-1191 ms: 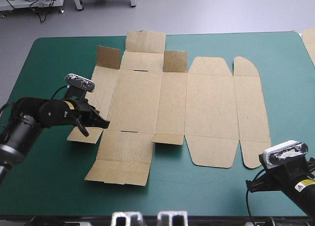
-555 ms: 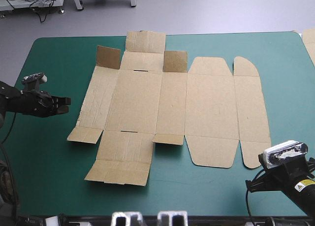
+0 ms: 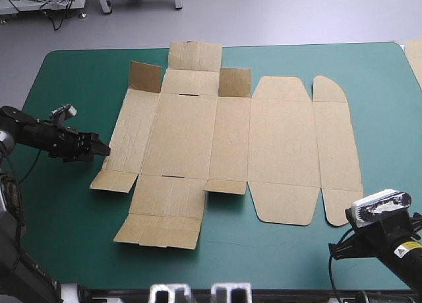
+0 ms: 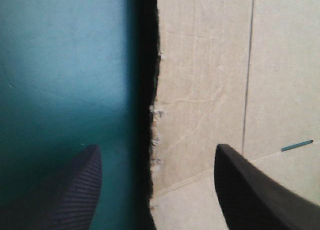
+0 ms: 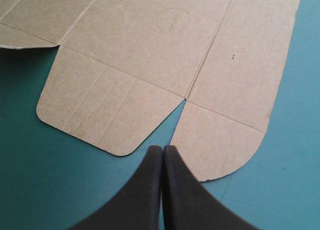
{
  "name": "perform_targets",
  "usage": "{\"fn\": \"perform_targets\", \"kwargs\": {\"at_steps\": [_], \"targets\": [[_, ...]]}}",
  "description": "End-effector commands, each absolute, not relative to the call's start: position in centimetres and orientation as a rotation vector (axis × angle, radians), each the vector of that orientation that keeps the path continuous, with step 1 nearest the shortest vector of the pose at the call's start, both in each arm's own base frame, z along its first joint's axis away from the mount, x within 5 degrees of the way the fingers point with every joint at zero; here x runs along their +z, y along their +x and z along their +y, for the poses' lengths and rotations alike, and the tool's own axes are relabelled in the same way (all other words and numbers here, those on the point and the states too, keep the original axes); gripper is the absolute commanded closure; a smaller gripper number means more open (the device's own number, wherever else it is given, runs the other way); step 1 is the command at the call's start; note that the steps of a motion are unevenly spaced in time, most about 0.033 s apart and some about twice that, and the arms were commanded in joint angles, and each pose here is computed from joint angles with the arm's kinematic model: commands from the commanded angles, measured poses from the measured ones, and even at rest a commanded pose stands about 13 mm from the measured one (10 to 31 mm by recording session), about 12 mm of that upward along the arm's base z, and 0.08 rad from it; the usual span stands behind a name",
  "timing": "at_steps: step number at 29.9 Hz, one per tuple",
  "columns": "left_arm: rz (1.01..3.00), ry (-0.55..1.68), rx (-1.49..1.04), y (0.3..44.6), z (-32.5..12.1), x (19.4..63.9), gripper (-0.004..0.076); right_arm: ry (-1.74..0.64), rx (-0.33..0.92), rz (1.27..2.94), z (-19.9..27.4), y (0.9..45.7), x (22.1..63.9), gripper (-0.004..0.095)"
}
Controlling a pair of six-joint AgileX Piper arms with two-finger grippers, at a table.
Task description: Fold the box
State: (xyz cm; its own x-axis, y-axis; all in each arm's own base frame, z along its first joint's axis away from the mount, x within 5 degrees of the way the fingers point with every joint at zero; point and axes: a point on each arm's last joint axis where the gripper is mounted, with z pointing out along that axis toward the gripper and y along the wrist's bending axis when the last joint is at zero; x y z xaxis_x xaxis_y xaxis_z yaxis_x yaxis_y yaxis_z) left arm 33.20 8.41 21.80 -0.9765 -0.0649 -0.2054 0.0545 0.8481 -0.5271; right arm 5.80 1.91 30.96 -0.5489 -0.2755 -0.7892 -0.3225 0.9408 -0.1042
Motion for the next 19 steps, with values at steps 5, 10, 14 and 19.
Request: {"fn": "perform_targets", "kwargs": {"at_steps": [5, 10, 14, 19], "targets": [[2.753, 0.035, -0.957, 34.0, 8.0, 23.1, 0.0253, -0.393, 0.069, 2.121, 1.9, 6.2, 32.2, 0.0926], [2.766, 0.057, -0.969, 34.1, 7.8, 22.7, 0.0253, -0.393, 0.069, 2.121, 1.9, 6.2, 32.2, 0.0926], [2.783, 0.083, -0.967, 34.2, 7.1, 22.7, 0.0253, -0.393, 0.069, 2.121, 1.9, 6.2, 32.2, 0.0926], [2.844, 0.153, -0.956, 34.5, 4.8, 22.3, 0.0253, -0.393, 0.069, 2.121, 1.9, 6.2, 32.2, 0.0926]]}}
